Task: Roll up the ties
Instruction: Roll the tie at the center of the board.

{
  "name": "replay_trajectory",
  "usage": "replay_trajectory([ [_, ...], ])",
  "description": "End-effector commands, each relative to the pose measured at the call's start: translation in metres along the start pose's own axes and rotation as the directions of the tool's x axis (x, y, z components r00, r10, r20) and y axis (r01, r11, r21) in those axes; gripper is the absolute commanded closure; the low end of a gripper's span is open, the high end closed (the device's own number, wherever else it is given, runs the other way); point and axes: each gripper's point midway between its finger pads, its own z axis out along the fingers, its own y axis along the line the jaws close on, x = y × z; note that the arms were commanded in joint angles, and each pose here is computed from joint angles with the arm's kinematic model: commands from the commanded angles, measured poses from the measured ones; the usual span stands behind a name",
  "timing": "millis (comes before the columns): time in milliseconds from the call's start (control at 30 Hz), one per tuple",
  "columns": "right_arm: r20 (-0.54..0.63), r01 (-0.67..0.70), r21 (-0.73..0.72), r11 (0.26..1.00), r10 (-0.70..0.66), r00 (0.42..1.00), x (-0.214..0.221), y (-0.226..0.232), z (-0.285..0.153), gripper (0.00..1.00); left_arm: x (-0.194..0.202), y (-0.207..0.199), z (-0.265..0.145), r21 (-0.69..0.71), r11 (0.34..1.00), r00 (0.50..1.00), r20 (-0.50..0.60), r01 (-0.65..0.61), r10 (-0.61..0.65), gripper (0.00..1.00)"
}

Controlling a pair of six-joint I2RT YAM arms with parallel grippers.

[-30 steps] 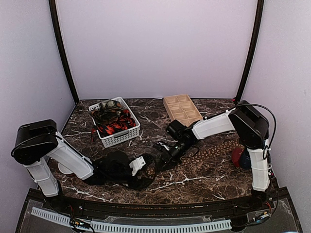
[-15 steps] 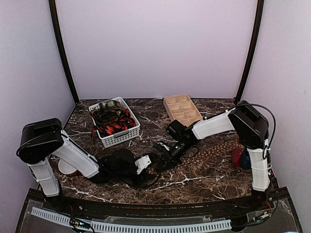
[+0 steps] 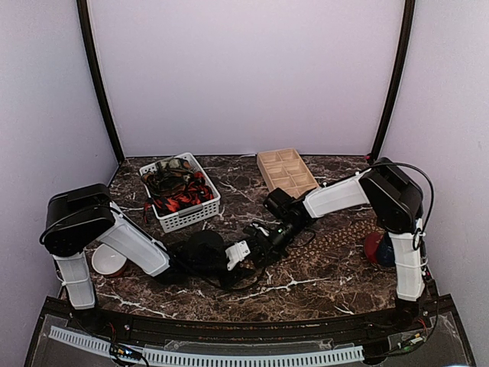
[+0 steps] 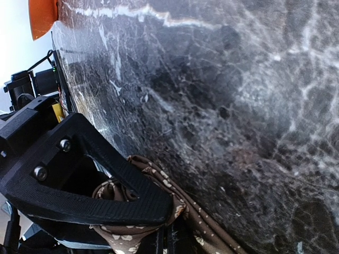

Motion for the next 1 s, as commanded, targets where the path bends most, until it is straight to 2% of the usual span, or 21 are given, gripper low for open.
replay_trajectory([
  [0, 0.029, 0.024, 0.024, 0.999, -0.025, 0.999, -0.005, -0.001, -0.002, 1.00, 0.048, -0.004, 0.003, -0.010, 0.999, 0.987, -0.152, 0.049, -0.050, 0.65],
  [67, 0.042, 0.031, 0.020, 0.999, -0.032, 0.999, -0.006, 0.001, -0.006, 0.99, 0.064, -0.004, -0.002, -0.024, 0.998, 0.977, -0.203, 0.061, -0.065, 0.66],
  [200, 0.074, 0.026, 0.021, 0.999, -0.027, 0.997, -0.005, 0.000, -0.022, 0.89, 0.084, -0.008, -0.016, -0.012, 0.998, 0.962, -0.265, 0.067, -0.068, 0.68],
  [367, 0.156, 0.040, -0.029, 0.999, -0.035, 0.987, -0.011, 0.010, -0.052, 0.68, 0.089, -0.009, -0.018, -0.007, 0.998, 0.950, -0.306, 0.061, -0.060, 0.69],
  [467, 0.154, 0.059, -0.071, 0.996, -0.048, 0.987, -0.011, 0.021, -0.051, 0.62, 0.084, -0.011, -0.013, 0.005, 0.998, 0.951, -0.304, 0.065, -0.061, 0.69],
  [767, 0.102, 0.089, -0.086, 0.992, -0.080, 0.992, -0.008, 0.033, -0.030, 0.60, 0.080, -0.013, -0.007, 0.017, 0.995, 0.948, -0.307, 0.097, -0.087, 0.69],
  [967, 0.073, 0.081, -0.072, 0.994, -0.076, 0.994, -0.002, 0.024, -0.019, 0.66, 0.078, -0.014, -0.007, 0.022, 0.995, 0.949, -0.304, 0.096, -0.085, 0.69],
])
